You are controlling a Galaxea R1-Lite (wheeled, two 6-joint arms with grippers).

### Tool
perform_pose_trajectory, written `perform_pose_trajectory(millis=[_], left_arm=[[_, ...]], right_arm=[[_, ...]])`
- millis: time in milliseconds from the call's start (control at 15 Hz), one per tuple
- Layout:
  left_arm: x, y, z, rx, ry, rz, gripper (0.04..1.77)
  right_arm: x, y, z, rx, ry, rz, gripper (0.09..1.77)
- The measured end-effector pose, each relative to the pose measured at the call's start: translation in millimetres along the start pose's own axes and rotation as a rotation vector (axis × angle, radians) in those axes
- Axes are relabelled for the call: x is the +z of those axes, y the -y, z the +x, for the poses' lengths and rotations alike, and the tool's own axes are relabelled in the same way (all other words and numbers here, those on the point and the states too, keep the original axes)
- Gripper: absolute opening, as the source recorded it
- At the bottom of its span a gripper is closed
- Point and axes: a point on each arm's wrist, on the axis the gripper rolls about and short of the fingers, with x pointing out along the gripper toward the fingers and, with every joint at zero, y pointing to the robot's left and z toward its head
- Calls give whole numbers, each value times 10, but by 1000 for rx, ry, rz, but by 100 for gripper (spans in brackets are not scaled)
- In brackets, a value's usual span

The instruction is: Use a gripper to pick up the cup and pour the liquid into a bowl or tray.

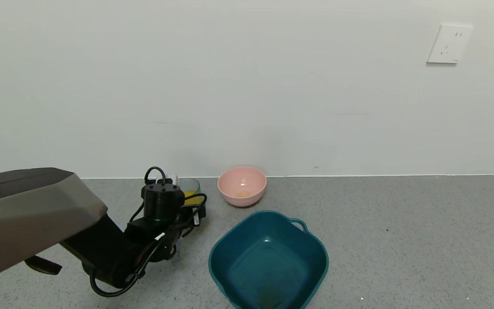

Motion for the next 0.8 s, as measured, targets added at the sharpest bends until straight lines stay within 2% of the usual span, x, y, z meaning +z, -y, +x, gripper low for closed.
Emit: perform_pose_trajectory(millis=[533,800], left_arm=[[17,66,154,15,26,5,172],[-11,91,238,50,51,5,172]], right_arm=[[0,0,0,0,0,-1,171],[1,0,0,0,0,0,171]])
